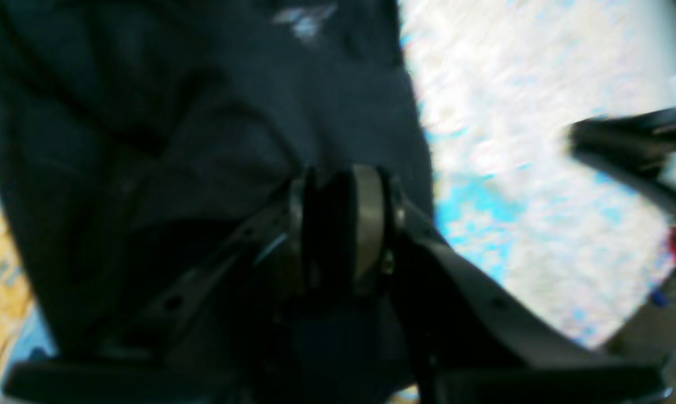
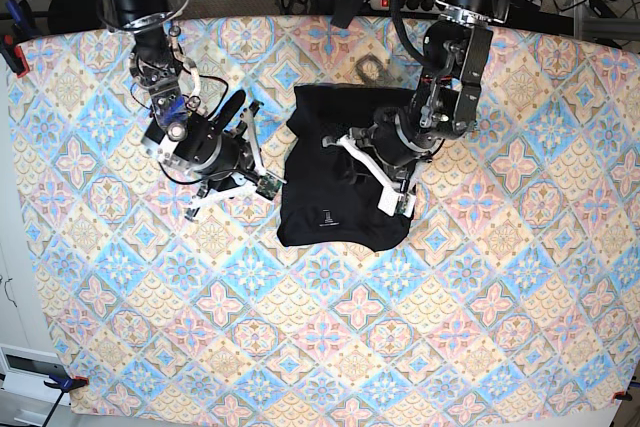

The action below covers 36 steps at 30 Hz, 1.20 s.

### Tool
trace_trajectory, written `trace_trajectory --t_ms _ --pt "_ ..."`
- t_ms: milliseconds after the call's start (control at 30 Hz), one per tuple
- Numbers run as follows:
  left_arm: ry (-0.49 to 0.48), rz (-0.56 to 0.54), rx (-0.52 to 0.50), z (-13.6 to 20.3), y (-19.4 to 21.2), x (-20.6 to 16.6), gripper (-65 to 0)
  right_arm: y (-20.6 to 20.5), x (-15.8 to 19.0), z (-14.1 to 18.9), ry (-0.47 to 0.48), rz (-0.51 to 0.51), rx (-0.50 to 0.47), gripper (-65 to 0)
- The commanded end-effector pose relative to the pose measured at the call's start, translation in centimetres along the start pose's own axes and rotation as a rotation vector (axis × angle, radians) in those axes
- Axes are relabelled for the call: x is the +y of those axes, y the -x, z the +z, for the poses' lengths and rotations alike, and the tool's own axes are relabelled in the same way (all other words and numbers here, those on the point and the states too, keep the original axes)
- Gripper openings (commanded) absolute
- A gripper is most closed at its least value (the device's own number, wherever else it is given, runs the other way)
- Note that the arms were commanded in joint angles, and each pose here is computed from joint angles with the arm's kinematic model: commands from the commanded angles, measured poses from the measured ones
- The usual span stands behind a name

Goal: Fold the T-shirt properly
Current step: 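Press and square the folded shirt's edges with both grippers, then grasp the folded shirt's edge with the right gripper and drag it aside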

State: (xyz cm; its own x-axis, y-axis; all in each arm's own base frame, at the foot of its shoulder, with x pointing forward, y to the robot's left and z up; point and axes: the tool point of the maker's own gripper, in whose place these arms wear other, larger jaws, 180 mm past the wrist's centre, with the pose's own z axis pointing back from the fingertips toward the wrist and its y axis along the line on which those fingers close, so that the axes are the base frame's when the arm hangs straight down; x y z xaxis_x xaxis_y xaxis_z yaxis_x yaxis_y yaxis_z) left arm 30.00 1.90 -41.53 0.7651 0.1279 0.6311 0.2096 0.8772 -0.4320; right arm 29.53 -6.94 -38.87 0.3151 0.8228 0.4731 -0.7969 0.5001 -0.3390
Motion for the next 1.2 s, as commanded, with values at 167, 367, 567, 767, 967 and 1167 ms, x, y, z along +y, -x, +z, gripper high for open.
trace_trajectory --t_ms 167,367,567,767,967,1167 --pt "-0.149 -0.128 0.027 -0.2 1.1 4.9 -53.2 -1.0 -1.1 0.4 0.028 0.002 -0.035 -62.7" --pt "-0.232 -0.13 0.07 -0.8 4.6 9.0 -53.2 -1.0 -1.1 0.4 0.027 0.001 -0.034 -62.7" --pt "-0.228 -0.087 -0.101 1.5 1.6 8.7 -53.3 -1.1 -1.1 0.5 0.03 0.003 -0.039 -62.7" --pt "-0.283 -0.045 -0.263 5.3 -3.4 10.4 -53.3 -0.9 -0.2 0.7 0.016 0.0 -0.039 -62.7" --pt "-0.412 0.051 -0.269 7.8 -3.0 15.7 -53.3 -3.0 2.8 2.0 -0.013 -0.024 -0.11 -62.7" --pt "-0.555 0.156 -0.276 12.1 -0.6 20.7 -53.3 -6.6 7.3 1.7 -0.11 0.009 -0.184 -62.7"
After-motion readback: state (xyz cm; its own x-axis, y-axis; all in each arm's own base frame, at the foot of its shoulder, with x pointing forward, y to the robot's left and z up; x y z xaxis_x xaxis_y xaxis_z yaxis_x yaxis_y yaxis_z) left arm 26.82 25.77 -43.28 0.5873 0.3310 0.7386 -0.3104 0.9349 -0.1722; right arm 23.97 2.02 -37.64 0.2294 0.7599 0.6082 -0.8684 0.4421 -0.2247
